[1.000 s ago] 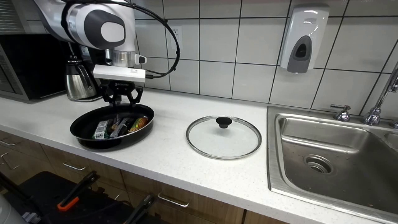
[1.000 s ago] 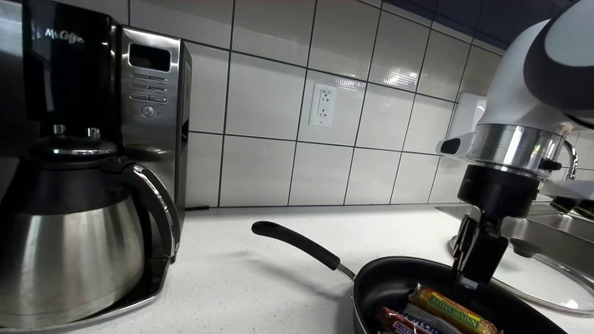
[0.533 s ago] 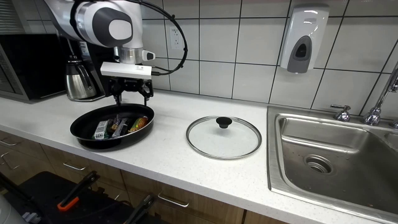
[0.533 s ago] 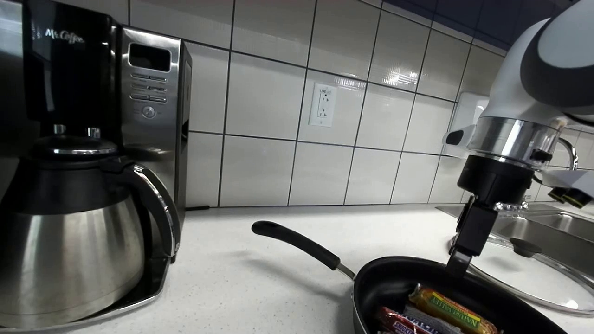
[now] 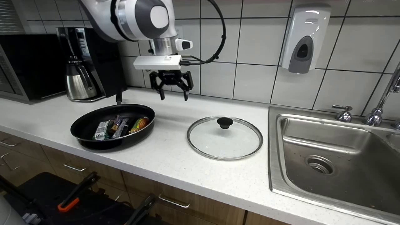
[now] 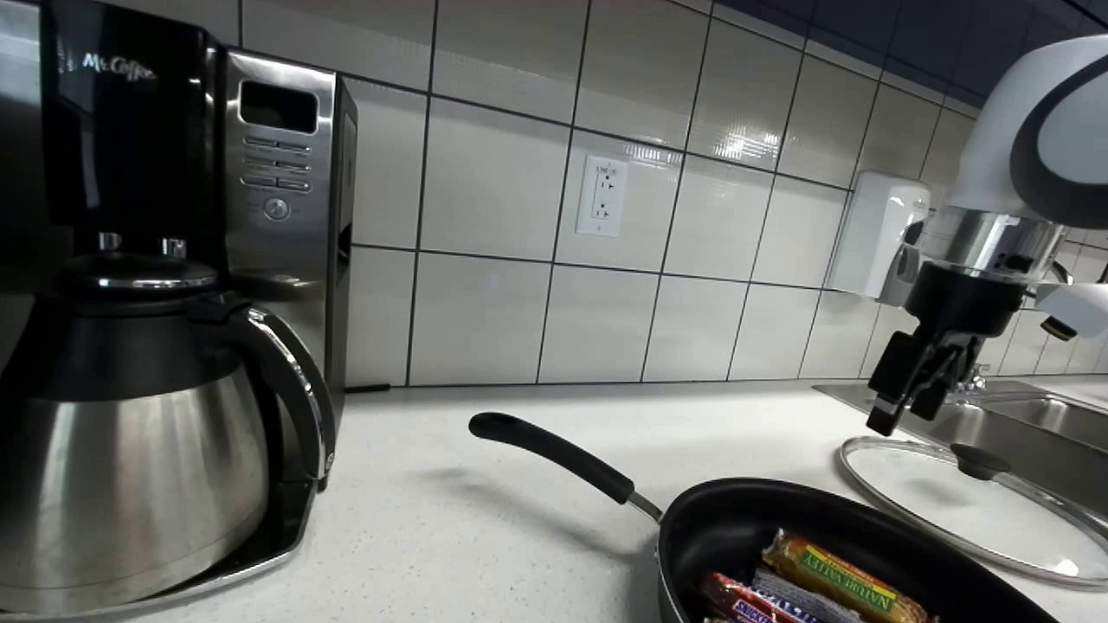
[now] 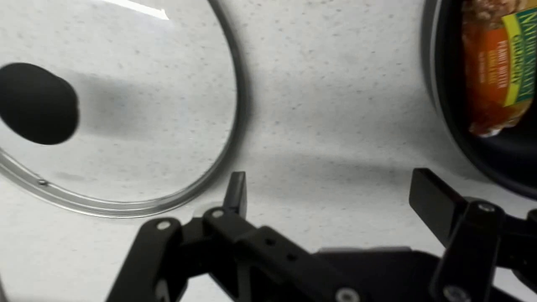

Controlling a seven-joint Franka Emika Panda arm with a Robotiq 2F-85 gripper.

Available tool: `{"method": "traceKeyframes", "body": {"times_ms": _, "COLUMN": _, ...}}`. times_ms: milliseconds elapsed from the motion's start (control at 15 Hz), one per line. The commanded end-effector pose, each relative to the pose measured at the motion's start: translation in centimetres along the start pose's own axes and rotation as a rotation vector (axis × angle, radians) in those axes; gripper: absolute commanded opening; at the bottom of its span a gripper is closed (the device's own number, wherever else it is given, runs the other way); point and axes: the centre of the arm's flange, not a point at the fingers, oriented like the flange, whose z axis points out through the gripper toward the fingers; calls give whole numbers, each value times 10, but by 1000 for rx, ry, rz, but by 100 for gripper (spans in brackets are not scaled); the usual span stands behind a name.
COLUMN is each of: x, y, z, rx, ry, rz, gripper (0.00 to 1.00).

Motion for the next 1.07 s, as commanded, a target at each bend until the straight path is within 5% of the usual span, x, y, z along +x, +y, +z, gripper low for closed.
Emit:
{"method": "traceKeyframes", "body": {"times_ms": 0, "x": 11, "y": 50, "z": -6, "rx": -54, "ry": -9, "rz": 181, "gripper": 100}}
{"method": "traceKeyframes", "body": {"times_ms": 400, "x": 0, "y": 134, "z": -6, "rx": -44, "ry": 4, "rz": 374, "gripper": 100}}
{"method": "traceKeyframes", "body": {"times_ms": 1000, "x": -13, "y": 190, "z": 15, "rx": 3, "ry": -18, "rz": 507, "gripper": 100}}
